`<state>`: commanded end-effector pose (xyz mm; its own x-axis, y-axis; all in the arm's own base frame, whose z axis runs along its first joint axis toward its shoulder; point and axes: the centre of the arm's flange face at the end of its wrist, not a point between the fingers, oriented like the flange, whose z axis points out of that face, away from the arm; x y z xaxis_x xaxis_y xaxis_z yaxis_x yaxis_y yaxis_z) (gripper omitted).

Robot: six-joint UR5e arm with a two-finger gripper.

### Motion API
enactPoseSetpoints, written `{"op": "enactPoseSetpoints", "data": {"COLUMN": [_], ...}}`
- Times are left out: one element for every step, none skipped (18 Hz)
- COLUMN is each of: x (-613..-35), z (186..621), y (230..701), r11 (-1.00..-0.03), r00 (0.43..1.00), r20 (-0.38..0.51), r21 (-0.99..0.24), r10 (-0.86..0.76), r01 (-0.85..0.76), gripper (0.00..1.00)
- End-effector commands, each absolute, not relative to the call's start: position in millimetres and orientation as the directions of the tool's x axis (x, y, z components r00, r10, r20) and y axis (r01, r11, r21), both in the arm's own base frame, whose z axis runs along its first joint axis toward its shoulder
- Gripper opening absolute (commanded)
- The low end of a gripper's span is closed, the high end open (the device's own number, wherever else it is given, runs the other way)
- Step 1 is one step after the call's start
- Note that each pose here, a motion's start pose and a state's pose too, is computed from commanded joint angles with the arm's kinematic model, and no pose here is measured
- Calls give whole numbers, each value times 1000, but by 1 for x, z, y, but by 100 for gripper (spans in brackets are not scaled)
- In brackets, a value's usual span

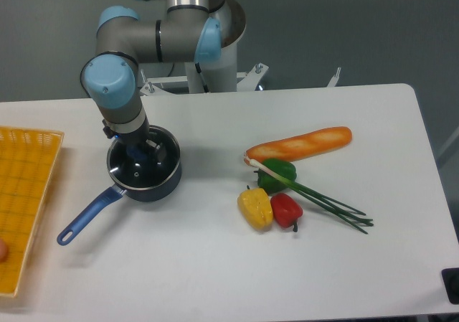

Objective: Open the lid
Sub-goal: 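Hold the lid knob firmly in the closed gripper, then lift the glass lid up off the saucepan rim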

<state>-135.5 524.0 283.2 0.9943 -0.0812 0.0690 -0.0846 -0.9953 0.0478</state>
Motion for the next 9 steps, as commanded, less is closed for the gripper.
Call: {"op": "enactPoseSetpoints", "data": {"x": [-136, -136, -137, -137, -137, -138, -139, -139, -141], "z": [284, 284, 283, 283, 284, 285, 285, 287, 290], "y": [524, 524, 524, 523, 524, 524, 524, 525, 526], "r11": [-995, -995, -995, -995, -995, -995, -996, -996, -996], "r00": [994, 995, 995, 995, 995, 995, 995, 995, 995], "r20": [69, 70, 69, 69, 69, 68, 68, 65, 63], "r21": [48, 49, 51, 51, 50, 49, 49, 45, 41], "r10": [-80, -78, -78, -78, -78, -78, -77, -77, -74], "r01": [-83, -82, -82, -82, -82, -82, -80, -80, -77], "gripper": [61, 58, 56, 54, 53, 53, 53, 52, 52]}}
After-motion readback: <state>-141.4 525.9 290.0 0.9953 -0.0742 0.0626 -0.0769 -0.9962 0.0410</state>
